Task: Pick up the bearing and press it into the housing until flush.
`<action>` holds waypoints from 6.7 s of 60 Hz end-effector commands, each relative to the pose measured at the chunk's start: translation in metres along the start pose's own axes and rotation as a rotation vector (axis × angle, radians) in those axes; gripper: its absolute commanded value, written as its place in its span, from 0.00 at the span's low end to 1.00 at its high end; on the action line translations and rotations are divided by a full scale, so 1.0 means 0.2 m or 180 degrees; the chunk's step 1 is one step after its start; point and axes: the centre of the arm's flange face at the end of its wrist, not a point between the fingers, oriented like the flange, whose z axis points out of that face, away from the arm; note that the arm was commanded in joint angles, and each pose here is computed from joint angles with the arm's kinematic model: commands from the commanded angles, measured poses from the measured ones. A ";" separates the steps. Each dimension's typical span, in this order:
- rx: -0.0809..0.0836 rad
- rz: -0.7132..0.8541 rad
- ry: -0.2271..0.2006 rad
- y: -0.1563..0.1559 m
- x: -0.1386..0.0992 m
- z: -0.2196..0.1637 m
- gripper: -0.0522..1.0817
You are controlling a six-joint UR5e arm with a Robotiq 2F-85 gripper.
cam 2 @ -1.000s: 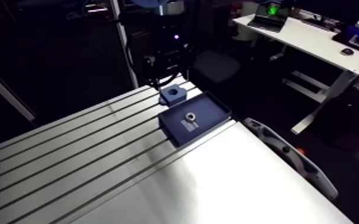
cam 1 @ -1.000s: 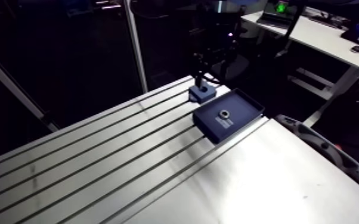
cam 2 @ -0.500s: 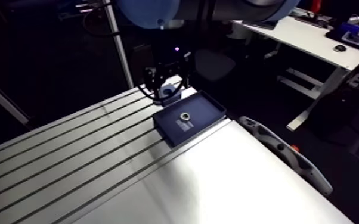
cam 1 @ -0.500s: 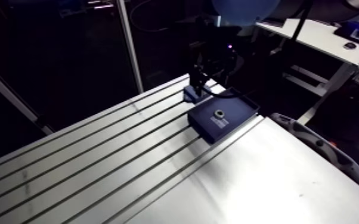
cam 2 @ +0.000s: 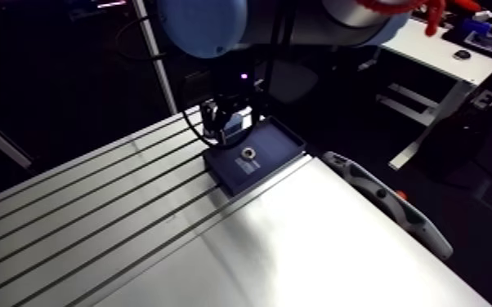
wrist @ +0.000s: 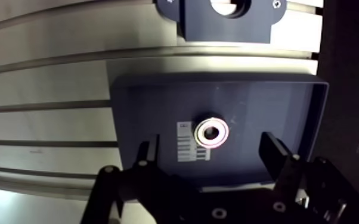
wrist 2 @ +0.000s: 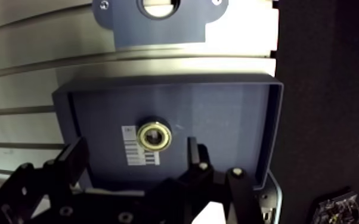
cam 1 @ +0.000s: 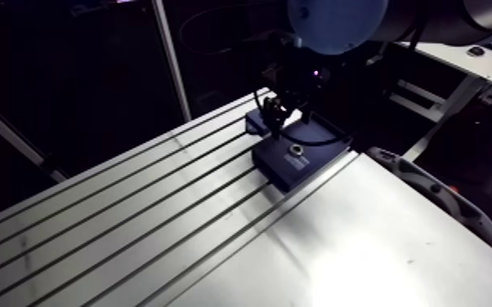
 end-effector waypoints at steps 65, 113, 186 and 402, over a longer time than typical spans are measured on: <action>-0.0030 0.0059 -0.0031 0.02 -0.05 0.21 0.31; -0.0024 0.0059 -0.0038 0.03 -0.05 0.23 0.43; -0.0026 0.0064 -0.0042 0.03 -0.06 0.22 0.48; -0.0107 -0.0007 0.0030 0.05 0.53 0.02 0.87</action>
